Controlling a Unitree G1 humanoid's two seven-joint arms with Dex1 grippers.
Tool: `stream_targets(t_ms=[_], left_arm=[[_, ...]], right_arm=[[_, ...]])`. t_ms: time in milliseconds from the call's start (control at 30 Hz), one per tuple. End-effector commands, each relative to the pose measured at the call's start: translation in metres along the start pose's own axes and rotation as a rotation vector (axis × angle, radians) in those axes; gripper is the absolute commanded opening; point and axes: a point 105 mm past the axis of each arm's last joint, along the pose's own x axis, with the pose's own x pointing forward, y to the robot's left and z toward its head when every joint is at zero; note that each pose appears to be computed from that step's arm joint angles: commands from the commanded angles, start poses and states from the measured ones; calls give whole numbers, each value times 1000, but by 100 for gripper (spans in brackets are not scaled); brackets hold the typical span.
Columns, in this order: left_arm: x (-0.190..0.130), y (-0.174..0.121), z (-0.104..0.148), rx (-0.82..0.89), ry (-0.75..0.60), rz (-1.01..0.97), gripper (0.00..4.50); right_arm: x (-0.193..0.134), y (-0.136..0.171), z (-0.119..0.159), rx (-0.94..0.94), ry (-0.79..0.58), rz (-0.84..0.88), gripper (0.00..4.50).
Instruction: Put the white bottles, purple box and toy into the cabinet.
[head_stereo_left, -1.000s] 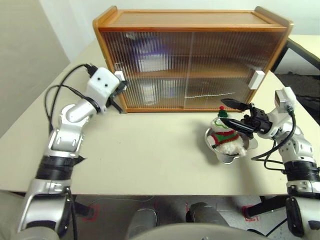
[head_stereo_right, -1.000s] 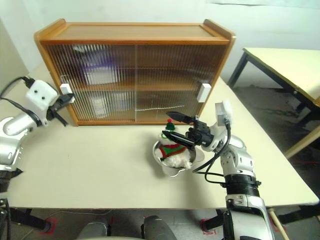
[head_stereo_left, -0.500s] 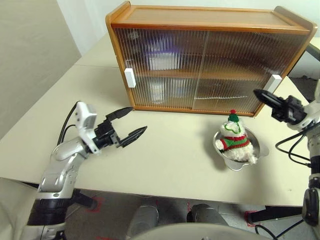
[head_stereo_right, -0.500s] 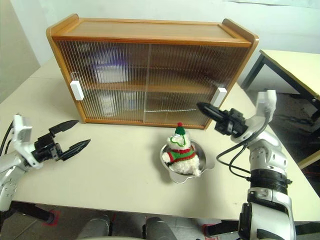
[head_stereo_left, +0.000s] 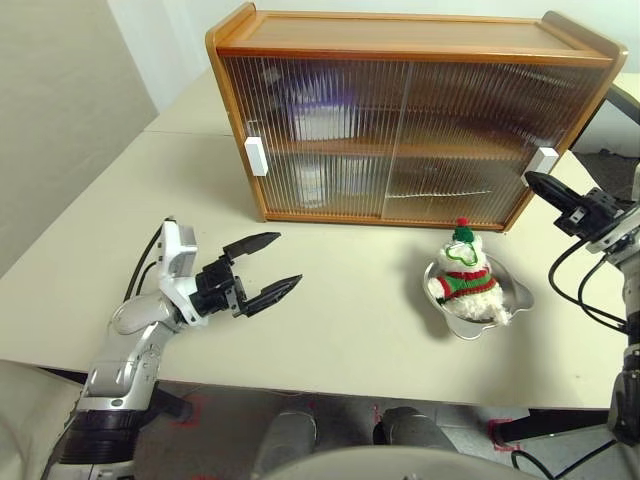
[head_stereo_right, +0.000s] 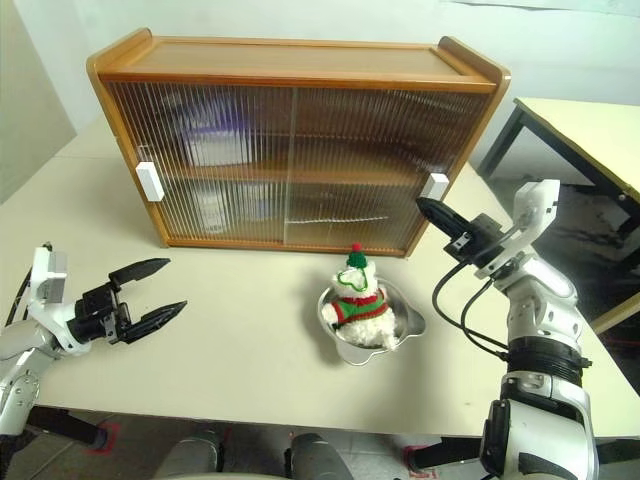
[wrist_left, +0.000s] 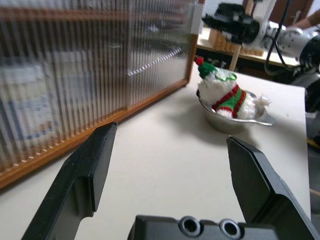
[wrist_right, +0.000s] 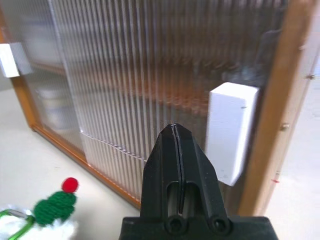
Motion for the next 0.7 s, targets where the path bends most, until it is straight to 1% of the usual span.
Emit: stream_targets(t_ms=[33, 300, 567, 700], left_arm=[[-2, -1, -5, 3, 19, -9, 450], [-2, 1, -5, 7, 18, -16, 450], [-1, 0, -6, 5, 22, -25, 450], [-3, 0, -8, 6, 32, -26, 450]], right_arm=[[-11, -10, 3, -28, 34, -45, 4], [-15, -18, 7, -107, 71, -93, 4], [-15, -30, 6, -153, 120, -195, 4], [-6, -25, 5, -139, 105, -160, 4]])
